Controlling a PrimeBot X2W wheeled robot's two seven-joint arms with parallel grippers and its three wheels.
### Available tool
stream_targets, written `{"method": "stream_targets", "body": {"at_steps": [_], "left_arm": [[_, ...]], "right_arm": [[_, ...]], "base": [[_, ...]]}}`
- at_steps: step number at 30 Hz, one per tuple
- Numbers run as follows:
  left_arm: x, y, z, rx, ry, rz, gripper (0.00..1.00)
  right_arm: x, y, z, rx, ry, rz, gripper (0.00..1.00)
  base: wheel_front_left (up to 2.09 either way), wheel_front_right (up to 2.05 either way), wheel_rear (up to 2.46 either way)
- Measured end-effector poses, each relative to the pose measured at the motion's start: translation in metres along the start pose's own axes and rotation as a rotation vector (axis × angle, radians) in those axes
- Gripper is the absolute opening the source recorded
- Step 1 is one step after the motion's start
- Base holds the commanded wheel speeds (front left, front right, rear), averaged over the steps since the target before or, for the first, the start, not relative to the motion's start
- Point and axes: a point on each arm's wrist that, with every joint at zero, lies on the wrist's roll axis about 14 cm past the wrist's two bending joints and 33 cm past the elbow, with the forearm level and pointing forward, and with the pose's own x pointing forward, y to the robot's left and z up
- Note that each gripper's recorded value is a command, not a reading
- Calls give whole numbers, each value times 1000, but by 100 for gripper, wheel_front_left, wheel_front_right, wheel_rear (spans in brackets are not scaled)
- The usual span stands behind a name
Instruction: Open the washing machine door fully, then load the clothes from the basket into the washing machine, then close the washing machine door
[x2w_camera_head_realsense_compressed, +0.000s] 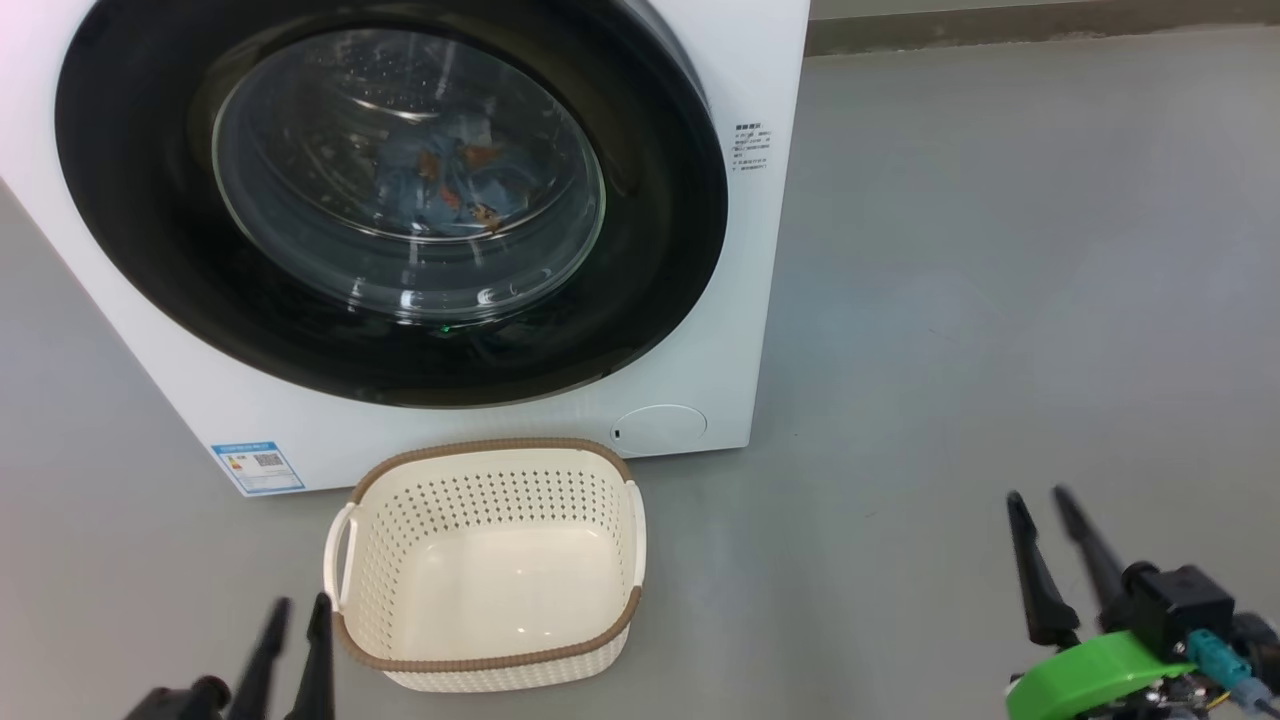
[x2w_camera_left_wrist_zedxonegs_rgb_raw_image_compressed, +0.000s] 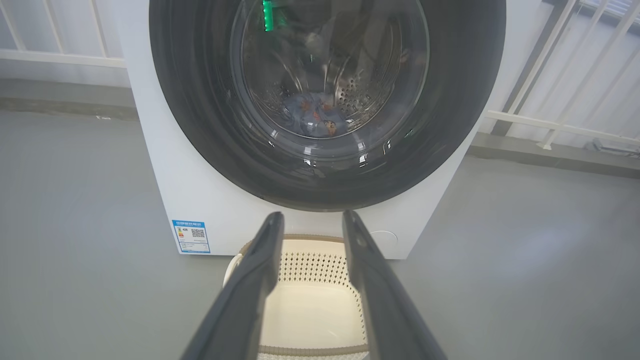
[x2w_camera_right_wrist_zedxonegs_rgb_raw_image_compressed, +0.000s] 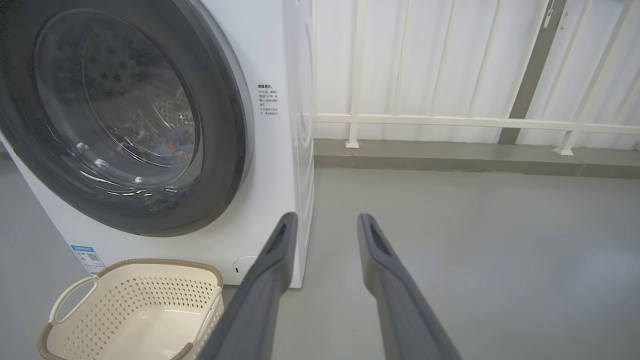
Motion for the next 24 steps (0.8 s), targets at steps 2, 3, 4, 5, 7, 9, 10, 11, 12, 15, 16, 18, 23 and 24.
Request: {"method": "stream_targets", "body": {"at_steps": [2,3,4,5,7,9,10,11,12,15,16,18,23,24], "left_arm": [[-2,-3,-10,-17,27,5,0],[-4,-4,-15,-25,41,8,0],[-7,-4,-20,-33,56,13,0],[-9,-5,-25,-41,69,17,0],[-10,-5,-28,-59,82,23,0],[-10,-4,-28,-81,79,30,0],[-10,-3,-28,-91,83,33,0],[-10,-3,-28,-100,82,36,0],[-10,-2,-28,-108,81,39,0],[-10,-1,-29,-140,87,49,0],[-10,0,-29,-150,86,52,0],[-10,0,-29,-168,91,57,0],[-10,3,-30,-219,96,73,0],[-10,3,-30,-227,97,75,0]], "right_arm": [[-5,1,-13,9,40,-3,0],[-9,1,-19,14,61,-5,0],[-12,2,-27,19,84,-7,0],[-15,2,-32,25,103,-9,0],[-18,1,-36,43,119,-17,0],[-18,-1,-37,65,124,-25,0],[-18,-1,-37,76,124,-29,0],[-18,-1,-37,91,126,-33,0],[-18,-2,-37,103,126,-37,0],[-18,-3,-38,137,130,-47,0],[-18,-3,-38,151,129,-51,0],[-19,-4,-39,175,133,-58,0],[-19,-6,-39,234,135,-74,0],[-19,-6,-40,246,136,-78,0]], "base": [[0,0,0],[0,0,0],[0,0,0],[0,0,0],[0,0,0],[0,0,0],[0,0,0],[0,0,0],[0,0,0],[0,0,0],[0,0,0],[0,0,0],[0,0,0],[0,0,0]]}}
